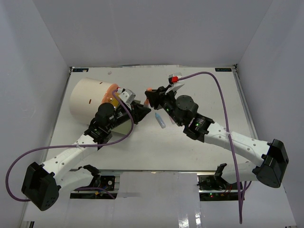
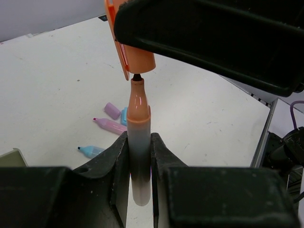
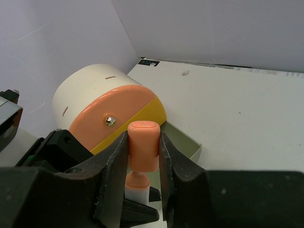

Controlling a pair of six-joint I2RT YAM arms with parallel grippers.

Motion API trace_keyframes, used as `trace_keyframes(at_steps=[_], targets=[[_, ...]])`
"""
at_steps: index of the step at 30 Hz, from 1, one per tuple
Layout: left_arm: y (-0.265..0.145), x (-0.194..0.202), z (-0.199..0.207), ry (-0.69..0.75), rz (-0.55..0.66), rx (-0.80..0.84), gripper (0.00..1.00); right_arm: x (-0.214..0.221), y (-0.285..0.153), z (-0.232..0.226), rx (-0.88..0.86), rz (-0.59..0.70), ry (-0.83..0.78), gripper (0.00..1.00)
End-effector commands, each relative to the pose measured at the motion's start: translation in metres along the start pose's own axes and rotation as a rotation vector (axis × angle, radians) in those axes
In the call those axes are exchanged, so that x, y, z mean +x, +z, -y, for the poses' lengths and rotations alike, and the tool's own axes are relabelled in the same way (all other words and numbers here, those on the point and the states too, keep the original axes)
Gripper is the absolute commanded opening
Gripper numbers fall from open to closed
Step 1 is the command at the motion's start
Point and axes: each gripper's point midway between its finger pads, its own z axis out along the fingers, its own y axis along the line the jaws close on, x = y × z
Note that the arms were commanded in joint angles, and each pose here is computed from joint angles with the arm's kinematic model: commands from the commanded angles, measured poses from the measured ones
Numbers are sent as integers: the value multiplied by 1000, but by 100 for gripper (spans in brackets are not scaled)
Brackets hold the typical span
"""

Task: Sort the stationery into containers
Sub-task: Close the pen cap on the pen.

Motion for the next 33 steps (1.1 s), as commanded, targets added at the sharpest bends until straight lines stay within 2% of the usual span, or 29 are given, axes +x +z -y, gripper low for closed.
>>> trace_keyframes(at_steps=[1, 17, 33], targets=[[-3, -5, -1, 12, 23, -5, 25, -21, 0, -8, -14, 74, 17, 8], [-6, -8, -3, 14, 38, -22, 25, 1, 1, -17, -39, 26, 26, 8], [-12, -19, -4, 2, 103, -42, 24, 25, -8, -13, -28, -18, 36, 8]])
